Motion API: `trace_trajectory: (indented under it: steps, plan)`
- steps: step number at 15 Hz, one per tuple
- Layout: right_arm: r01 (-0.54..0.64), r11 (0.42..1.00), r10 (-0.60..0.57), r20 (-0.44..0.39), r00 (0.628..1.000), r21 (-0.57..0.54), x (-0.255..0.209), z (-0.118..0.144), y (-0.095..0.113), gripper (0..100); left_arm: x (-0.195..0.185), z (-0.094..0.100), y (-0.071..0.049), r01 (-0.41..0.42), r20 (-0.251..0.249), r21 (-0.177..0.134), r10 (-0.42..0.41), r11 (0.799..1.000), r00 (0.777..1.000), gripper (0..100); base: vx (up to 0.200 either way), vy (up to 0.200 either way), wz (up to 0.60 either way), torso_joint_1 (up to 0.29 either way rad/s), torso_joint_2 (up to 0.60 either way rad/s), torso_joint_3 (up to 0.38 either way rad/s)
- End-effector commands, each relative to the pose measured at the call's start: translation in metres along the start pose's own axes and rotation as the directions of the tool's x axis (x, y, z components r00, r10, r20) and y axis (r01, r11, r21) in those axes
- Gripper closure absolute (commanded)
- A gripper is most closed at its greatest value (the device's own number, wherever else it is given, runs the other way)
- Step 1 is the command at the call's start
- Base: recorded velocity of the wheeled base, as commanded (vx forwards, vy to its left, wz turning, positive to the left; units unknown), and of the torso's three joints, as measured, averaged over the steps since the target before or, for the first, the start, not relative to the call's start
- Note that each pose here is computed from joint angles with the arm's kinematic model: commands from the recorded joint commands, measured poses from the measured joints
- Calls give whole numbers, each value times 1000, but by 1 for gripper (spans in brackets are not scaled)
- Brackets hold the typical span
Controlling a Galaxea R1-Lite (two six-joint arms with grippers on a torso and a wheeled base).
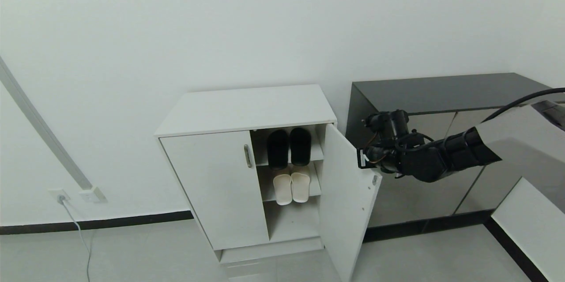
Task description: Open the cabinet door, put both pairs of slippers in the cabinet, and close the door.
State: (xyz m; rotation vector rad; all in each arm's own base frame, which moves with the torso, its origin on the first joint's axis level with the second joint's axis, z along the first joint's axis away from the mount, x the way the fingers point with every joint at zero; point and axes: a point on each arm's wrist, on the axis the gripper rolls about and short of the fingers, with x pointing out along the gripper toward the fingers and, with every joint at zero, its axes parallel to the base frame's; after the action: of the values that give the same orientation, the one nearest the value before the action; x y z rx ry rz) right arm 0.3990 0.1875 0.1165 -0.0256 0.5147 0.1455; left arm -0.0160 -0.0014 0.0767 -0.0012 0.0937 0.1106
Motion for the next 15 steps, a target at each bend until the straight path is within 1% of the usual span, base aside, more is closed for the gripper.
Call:
trace_trajectory:
  steps: [1, 3, 4, 5, 6, 8, 12, 13, 15]
  plan:
    - [-51, 999, 51, 1, 999, -13, -18, -2, 16, 100, 0, 0, 0, -1, 0, 0, 1, 1000, 1000, 100, 0, 0, 0, 0, 0, 0]
    - [-116, 993, 115, -12, 993, -35, -34, -9, 39, 100, 0, 0, 0, -1, 0, 0, 1, 1000, 1000, 100, 0, 0, 0, 0, 0, 0]
    - [-140, 990, 140, 4, 990, -31, -43, -7, 48, 100, 0, 0, 0, -1, 0, 0, 1, 1000, 1000, 100, 0, 0, 0, 0, 0, 0]
    - [-160, 987, 161, 28, 987, -29, -48, -6, 51, 100, 0, 0, 0, -1, 0, 0, 1, 1000, 1000, 100, 0, 0, 0, 0, 0, 0]
    - [-173, 984, 175, 74, 982, -33, -51, -5, 54, 100, 0, 0, 0, -1, 0, 0, 1, 1000, 1000, 100, 0, 0, 0, 0, 0, 0]
    - [-187, 980, 195, 120, 973, -71, -59, -7, 53, 100, 0, 0, 0, -1, 0, 0, 1, 1000, 1000, 100, 0, 0, 0, 0, 0, 0]
    - [-225, 970, 235, 113, 965, -95, -75, -23, 59, 100, 0, 0, 0, -1, 0, -2, 1, 1000, 1000, 100, 0, 0, 0, 0, 0, 0]
    - [-269, 957, 280, 109, 954, -106, -82, -27, 62, 100, 0, 0, 0, -1, 0, -2, 1, 1000, 1000, 100, 0, 0, 0, 0, 0, 0]
    - [-291, 951, 302, 111, 947, -104, -87, -26, 60, 100, 0, 0, 0, -3, 0, -2, 3, 1000, 1000, 100, 0, 0, 600, -2, 2, 2]
